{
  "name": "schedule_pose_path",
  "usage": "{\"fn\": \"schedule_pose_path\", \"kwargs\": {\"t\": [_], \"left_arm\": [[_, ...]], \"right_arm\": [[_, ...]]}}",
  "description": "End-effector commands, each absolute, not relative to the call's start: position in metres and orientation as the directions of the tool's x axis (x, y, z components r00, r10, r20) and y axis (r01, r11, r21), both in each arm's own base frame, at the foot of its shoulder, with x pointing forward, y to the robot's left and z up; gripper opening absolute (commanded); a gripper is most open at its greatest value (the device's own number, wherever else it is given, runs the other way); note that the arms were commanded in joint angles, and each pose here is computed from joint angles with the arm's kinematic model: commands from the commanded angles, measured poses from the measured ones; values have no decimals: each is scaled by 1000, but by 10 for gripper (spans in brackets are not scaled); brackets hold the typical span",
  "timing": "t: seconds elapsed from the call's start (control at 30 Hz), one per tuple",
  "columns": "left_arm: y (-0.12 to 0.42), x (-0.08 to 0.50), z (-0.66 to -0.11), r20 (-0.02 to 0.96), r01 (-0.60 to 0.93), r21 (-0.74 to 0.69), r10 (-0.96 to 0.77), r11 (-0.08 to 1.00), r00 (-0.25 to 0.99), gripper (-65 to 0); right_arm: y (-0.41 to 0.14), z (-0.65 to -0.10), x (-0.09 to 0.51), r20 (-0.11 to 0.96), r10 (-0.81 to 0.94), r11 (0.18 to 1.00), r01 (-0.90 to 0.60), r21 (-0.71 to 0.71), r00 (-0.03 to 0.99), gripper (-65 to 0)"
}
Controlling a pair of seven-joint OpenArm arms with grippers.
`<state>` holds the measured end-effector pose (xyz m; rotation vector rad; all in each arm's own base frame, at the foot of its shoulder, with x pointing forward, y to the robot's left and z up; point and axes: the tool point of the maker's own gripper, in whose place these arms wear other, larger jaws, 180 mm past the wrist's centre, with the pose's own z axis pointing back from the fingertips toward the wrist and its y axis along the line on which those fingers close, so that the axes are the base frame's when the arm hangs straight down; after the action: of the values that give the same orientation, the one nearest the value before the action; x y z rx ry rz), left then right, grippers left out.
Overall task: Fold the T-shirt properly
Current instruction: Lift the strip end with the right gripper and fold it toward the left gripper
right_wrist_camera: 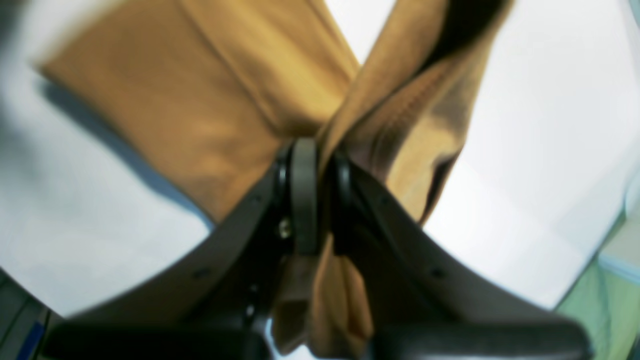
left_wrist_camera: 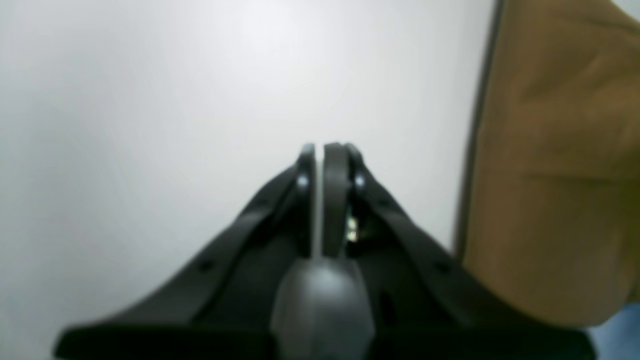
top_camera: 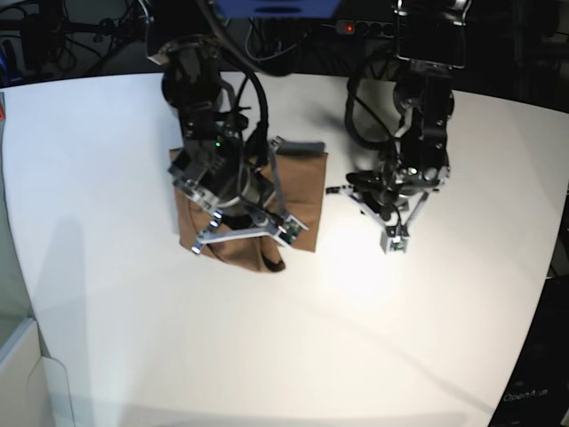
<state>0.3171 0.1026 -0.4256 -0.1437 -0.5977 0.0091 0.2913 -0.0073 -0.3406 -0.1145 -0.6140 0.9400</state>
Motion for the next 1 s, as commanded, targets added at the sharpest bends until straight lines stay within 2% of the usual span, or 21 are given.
{"fn": "schedule_pose_path", "kwargs": {"t": [0.0, 0.37, 0.67, 0.97], "left_arm": [[100, 328, -415, 599, 39, -148, 58, 988, 799, -630], [101, 320, -423, 580, 34, -148, 59, 988, 812, -630], [100, 315, -425, 575, 34, -150, 59, 988, 816, -630], [101, 305, -432, 557, 31, -150, 59, 988, 828, -630]], "right_arm": [[3, -329, 297, 489, 774, 597, -721, -351, 403, -615], [40, -322, 287, 607, 710, 580, -785, -217, 356, -615], [61, -344, 279, 638, 677, 555, -823, -116, 367, -614], [63, -340, 292, 642, 682, 550, -824, -137, 349, -583]]}}
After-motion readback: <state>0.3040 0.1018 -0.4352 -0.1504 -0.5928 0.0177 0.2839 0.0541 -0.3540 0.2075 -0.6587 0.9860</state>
